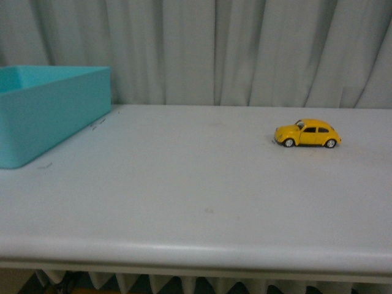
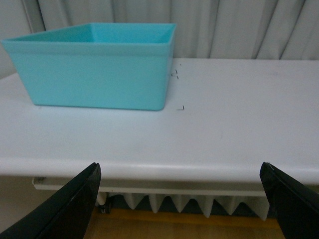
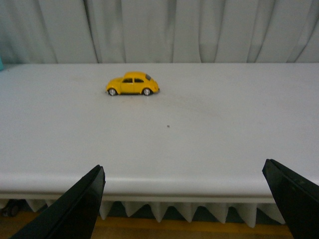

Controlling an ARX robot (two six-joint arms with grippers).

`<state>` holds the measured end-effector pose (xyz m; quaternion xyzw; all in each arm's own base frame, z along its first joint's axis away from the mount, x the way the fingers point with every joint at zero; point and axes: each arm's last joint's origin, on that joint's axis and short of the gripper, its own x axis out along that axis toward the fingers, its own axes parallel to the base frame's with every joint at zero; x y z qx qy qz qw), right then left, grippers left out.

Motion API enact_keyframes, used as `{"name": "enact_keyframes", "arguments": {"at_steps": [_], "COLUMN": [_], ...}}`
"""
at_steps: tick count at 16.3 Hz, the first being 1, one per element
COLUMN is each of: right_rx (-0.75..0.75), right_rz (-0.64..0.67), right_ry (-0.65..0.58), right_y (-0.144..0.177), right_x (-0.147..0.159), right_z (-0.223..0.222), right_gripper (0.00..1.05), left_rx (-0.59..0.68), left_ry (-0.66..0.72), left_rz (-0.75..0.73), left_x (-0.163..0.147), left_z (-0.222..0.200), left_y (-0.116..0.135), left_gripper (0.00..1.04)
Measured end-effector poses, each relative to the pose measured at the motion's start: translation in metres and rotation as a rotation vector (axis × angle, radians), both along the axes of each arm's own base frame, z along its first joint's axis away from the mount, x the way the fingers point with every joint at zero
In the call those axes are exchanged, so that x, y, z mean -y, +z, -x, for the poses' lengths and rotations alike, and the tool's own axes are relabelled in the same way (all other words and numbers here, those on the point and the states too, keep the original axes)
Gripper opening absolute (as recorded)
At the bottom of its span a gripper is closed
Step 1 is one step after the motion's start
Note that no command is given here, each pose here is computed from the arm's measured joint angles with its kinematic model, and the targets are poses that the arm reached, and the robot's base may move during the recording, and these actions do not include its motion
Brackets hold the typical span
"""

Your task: Wind up and store yellow beetle toy

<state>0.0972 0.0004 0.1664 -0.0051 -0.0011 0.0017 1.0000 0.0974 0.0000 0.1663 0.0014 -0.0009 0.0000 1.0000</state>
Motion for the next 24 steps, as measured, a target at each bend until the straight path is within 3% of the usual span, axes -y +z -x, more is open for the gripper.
{"name": "enact_keyframes", "arguments": {"at_steps": [24], "right_rx": [0.001], "right_rz": [-0.002], "right_ry": [0.000], "right_y": [0.0001], "right_x": [0.0000], "right_z": [0.0000], "right_gripper": [0.98], "left_rx": [-0.001], "left_ry": [0.001], "left_rz": [0.003], "left_x": [0.0000], "left_z": [0.0000], "left_y": [-0.0001], "left_gripper": [0.98]}}
